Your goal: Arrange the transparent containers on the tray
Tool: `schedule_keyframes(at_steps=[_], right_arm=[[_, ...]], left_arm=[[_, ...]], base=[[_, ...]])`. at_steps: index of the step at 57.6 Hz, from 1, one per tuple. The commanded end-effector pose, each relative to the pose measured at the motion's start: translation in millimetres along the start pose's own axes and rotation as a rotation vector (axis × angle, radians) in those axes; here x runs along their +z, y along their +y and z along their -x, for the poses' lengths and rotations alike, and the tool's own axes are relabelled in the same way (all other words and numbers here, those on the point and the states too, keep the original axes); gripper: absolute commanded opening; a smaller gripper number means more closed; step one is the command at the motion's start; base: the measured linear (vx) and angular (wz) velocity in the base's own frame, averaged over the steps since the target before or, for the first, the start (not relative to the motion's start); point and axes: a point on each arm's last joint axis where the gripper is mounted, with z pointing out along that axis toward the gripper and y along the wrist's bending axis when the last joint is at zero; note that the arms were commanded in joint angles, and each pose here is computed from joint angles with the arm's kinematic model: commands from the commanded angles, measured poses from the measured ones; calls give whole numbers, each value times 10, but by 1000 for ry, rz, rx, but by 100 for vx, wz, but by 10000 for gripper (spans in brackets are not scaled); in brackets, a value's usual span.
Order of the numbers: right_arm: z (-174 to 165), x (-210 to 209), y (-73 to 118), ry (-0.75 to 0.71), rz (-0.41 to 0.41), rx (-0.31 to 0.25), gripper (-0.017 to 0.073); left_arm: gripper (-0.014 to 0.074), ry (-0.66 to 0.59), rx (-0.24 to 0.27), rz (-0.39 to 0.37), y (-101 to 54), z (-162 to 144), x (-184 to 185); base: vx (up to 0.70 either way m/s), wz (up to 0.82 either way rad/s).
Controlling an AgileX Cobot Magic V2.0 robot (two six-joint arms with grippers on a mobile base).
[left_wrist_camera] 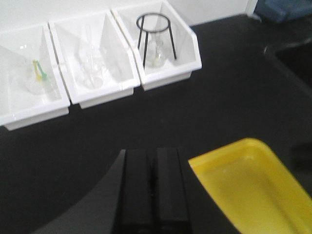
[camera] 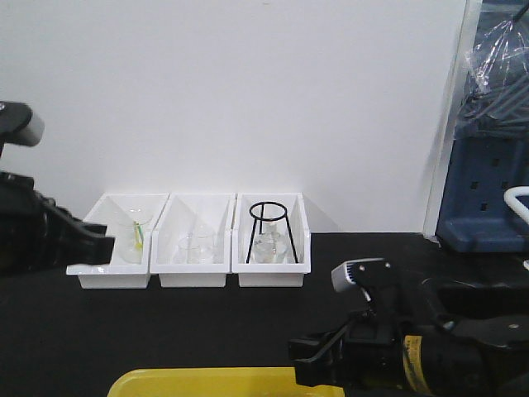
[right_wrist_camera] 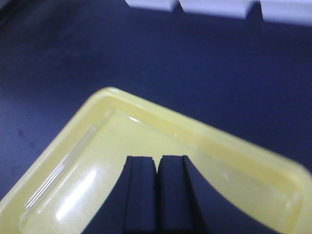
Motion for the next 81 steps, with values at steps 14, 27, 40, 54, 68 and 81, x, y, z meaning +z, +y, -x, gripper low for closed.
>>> schedule_keyframes(at_steps=[14,27,40,54,68,81], right_arm=[[131,-1038,524,-243,11,-264,-13],[-179,-1334,527,-315,-107,-265,-13],[-203,-1402,478,-354,-186,-257,-13],[-204,-1397,477,-351,-185,-256,-13],[-206,-1396,480,-350,-181,-257,-13],[-206,-1396,480,-350,-181,-257,-13]], left_arm=[[-8,-191,24,-15,72,-905,-407],[-8,-250,25,-18,137,-1577,-591],[-8,-240,26,-17,162,-1836,-599],[-8,-208,25,-15,164,-1868,-592],[-8,-208,25,-15,164,-1868,-592],[-8,-209,30,-13,165,-1867,-592]], base=[[0,0],[0,0],[0,0],[0,0],[0,0],[0,0]])
